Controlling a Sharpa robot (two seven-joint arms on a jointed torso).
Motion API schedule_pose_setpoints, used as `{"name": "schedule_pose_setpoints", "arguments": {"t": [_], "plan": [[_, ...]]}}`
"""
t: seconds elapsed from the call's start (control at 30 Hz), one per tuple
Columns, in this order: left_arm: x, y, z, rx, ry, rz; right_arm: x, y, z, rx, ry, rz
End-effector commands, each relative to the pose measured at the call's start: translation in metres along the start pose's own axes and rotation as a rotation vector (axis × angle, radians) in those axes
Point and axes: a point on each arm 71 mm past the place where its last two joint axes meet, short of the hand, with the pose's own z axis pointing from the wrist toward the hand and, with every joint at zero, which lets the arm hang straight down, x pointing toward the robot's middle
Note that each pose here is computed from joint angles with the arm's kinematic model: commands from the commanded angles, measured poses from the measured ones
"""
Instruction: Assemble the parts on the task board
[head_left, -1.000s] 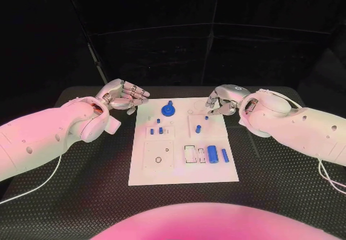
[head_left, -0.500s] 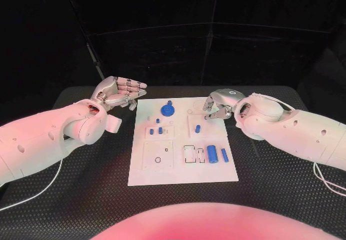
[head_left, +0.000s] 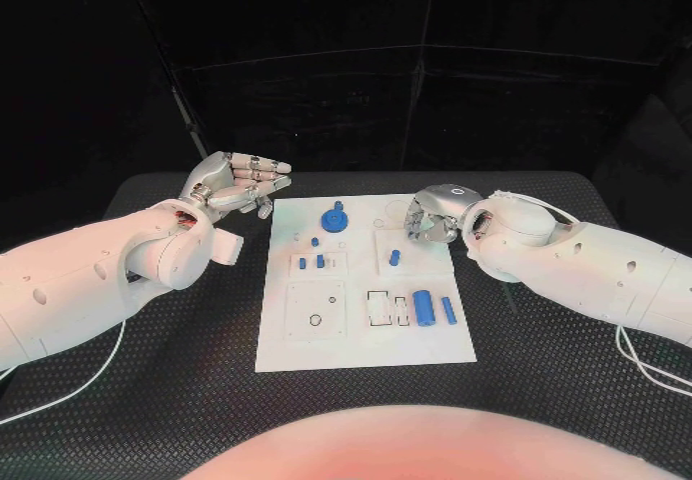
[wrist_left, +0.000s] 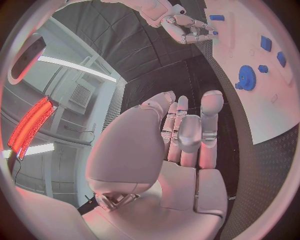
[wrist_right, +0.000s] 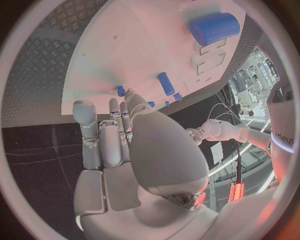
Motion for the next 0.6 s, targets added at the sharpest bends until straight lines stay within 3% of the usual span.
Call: {"name": "schedule_pose_setpoints", "arguments": {"t": [0.03, 0.6], "plan": [[0.0007, -0.0027, 0.0005, 0.023, -0.006, -0.016, 0.0029, 0.0008, 0.0011, -0.005, 0.03, -0.014], [0.0014, -0.0022, 0.0006, 0.016, -0.003, -0.018, 0.0124, 0.001, 0.0054, 0.014, 0.068, -0.017]]}}
